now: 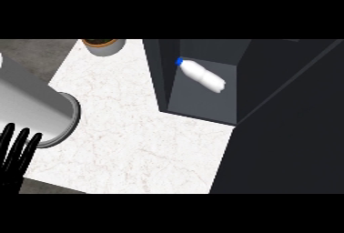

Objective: Pick up the bottled water, place it into the cabinet and close the cabinet

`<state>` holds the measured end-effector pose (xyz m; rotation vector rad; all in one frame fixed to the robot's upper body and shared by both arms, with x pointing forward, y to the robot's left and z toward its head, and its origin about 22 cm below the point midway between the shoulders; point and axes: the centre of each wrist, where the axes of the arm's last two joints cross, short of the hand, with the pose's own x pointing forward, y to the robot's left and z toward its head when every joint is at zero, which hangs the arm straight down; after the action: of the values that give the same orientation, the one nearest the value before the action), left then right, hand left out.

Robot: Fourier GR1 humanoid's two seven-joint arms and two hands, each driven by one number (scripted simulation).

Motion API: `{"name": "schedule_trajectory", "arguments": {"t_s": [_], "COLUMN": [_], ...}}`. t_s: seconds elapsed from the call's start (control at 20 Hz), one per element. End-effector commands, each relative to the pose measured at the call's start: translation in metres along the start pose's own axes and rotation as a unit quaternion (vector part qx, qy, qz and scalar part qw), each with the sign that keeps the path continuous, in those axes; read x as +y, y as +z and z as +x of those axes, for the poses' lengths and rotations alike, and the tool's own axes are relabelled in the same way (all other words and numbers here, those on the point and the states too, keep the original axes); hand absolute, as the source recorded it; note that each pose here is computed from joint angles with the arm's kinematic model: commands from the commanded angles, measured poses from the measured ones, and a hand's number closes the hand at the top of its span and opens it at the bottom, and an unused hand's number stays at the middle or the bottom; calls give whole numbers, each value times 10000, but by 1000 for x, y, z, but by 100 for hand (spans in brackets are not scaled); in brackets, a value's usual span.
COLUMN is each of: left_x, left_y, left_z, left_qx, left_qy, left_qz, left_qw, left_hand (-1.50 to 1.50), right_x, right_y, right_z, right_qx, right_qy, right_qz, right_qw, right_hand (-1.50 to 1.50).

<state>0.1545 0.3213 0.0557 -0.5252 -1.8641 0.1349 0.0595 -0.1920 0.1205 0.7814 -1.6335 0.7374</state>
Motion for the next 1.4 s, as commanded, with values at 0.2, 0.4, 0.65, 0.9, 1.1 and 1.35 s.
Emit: {"name": "schedule_trajectory", "arguments": {"t_s": [0.2, 0.4, 0.65, 0.9, 1.1, 1.35], "left_x": [7, 10, 17, 17, 18, 22], "left_y": [-4, -4, -4, -7, -9, -8], "left_z": [7, 8, 13, 15, 17, 20], "left_qx": [120, 107, 110, 104, 43, 51], "left_qy": [-8, -42, -83, -101, -74, -82], "left_qz": [-215, -170, -133, -227, -202, -229], "left_qw": [9997, 9998, 9998, 9996, 9998, 9997], "left_hand": [-150, -150, -150, -150, -150, -150], "right_x": [-1, -6, -9, -16, -17, -16], "right_y": [-20, -25, -27, -30, -32, -31], "right_z": [16, 17, 17, 19, 17, 10], "right_qx": [57, -72, 51, 34, -18, -21], "right_qy": [714, 873, 917, 1178, 1056, 655], "right_qz": [1359, 1378, 1471, 1553, 1500, 1397], "right_qw": [9881, 9866, 9849, 9808, 9830, 9880], "right_hand": [-150, 150, 150, 150, 150, 150]}}
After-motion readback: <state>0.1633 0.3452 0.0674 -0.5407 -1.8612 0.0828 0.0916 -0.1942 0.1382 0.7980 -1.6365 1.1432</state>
